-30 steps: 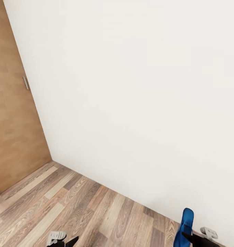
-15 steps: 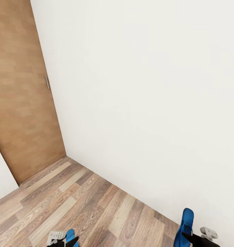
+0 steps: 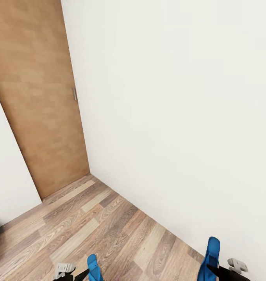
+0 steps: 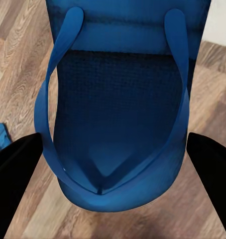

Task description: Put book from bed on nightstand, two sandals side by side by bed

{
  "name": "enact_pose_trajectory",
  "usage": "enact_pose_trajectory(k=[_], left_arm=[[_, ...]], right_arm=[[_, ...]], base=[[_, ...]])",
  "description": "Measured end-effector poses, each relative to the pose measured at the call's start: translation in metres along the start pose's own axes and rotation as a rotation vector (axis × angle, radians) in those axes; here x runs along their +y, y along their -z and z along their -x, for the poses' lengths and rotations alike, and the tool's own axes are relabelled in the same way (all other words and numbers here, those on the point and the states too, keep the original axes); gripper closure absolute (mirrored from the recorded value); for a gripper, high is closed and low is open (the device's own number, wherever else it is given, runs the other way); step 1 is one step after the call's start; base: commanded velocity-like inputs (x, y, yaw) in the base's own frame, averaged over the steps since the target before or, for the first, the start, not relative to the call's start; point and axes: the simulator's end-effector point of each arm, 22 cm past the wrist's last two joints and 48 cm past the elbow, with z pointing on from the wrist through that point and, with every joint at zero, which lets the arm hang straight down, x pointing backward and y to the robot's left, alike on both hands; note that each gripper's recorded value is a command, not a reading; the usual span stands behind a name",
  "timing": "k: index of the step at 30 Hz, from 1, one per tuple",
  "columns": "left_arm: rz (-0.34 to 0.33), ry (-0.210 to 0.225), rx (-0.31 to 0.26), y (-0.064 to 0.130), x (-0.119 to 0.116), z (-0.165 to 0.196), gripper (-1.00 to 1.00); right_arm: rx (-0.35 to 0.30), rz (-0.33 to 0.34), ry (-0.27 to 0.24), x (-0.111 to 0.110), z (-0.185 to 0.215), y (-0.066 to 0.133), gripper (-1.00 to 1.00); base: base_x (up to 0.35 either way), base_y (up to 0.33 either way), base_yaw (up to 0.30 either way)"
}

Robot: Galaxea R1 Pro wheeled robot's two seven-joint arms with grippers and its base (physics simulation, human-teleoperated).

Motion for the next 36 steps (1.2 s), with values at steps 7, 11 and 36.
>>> enact_pose_trajectory(k=[7, 11, 36], left_arm=[[0.000, 0.000, 0.000, 0.0000, 0.0001, -0.0001, -1.00], [0.000, 0.000, 0.000, 0.0001, 0.0001, -0.0001, -1.00], [0.001, 0.001, -0.001, 0.0002, 0.0004, 0.0000, -1.00]], right_arm=[[0.001, 0.000, 0.000, 0.0000, -0.0002, 0.0000, 1.00], [0.001, 0.000, 0.001, -0.0001, -0.0003, 0.0000, 1.00], [0.002, 0.000, 0.001, -0.0001, -0.0003, 0.0000, 1.00]], base=[[0.000, 0.000, 0.253], [0.000, 0.000, 0.253], [0.086, -0.055, 0.132]])
